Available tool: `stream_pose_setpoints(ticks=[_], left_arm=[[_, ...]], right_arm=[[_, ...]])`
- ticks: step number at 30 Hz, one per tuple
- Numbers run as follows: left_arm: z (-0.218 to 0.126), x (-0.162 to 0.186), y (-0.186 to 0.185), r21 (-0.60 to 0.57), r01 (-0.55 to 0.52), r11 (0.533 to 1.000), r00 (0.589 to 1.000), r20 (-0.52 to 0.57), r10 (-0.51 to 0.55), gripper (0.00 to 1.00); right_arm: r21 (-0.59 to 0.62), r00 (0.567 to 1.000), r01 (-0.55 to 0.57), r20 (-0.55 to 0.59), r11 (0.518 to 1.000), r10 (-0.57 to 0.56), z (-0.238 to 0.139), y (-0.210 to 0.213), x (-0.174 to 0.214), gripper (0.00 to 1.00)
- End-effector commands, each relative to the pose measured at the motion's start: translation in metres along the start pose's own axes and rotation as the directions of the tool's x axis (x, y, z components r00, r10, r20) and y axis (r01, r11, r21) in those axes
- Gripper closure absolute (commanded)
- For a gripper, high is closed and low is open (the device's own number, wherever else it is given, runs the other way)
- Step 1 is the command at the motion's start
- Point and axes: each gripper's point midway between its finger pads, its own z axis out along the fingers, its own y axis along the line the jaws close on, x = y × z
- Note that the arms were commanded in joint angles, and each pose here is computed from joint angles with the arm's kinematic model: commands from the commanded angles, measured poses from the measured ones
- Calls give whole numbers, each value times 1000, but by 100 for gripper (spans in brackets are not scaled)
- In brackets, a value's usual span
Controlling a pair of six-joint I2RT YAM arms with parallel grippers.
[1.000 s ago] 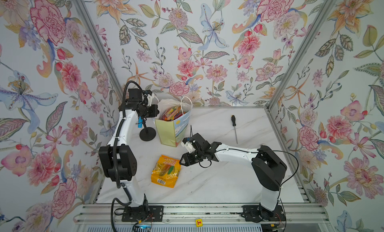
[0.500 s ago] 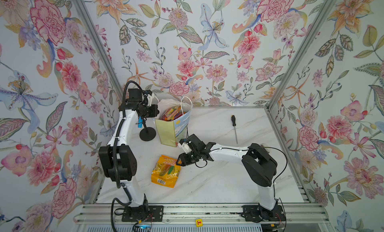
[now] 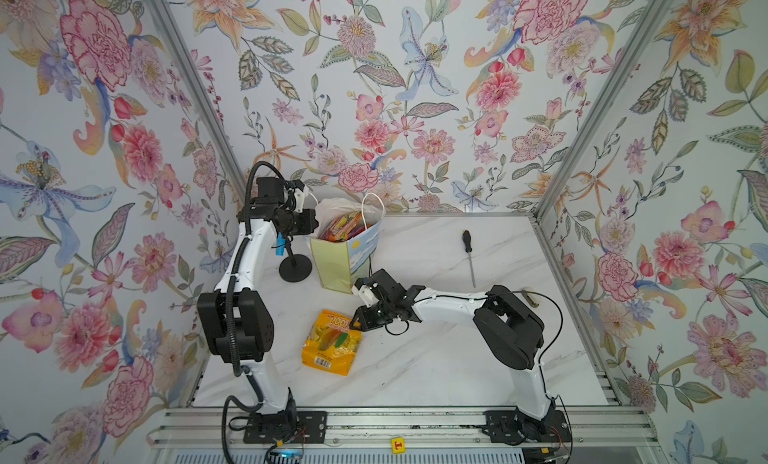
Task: Place the snacks into the paper bag
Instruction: 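Grasp the yellow gummy packet edge with the right gripper, then lift the gummy packet with the right gripper over the bag opening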
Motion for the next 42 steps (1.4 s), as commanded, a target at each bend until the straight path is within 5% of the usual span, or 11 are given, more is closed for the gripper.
stream_pose_setpoints(ticks=[1,3,8,22,42], left_arm=[[-27,-17,-6,6,-20,1000,997,78,19,97],[-27,-17,-6,7,-19,1000,997,77,19,97],[-26,-17,-6,6,-19,1000,997,78,19,97],[-26,-17,-5,6,-16,1000,997,79,16,97],[-26,-18,-6,13,-14,1000,997,80,12,97]], right_arm=[[-13,1000,-7,-2,1000,7,8,-1,4,92],[-32,1000,-16,13,999,16,7,1,0,100],[-66,996,-5,92,998,11,-16,15,-17,100],[-47,915,154,384,987,-124,-149,94,-77,100],[21,685,389,662,921,-304,-284,221,-152,100]])
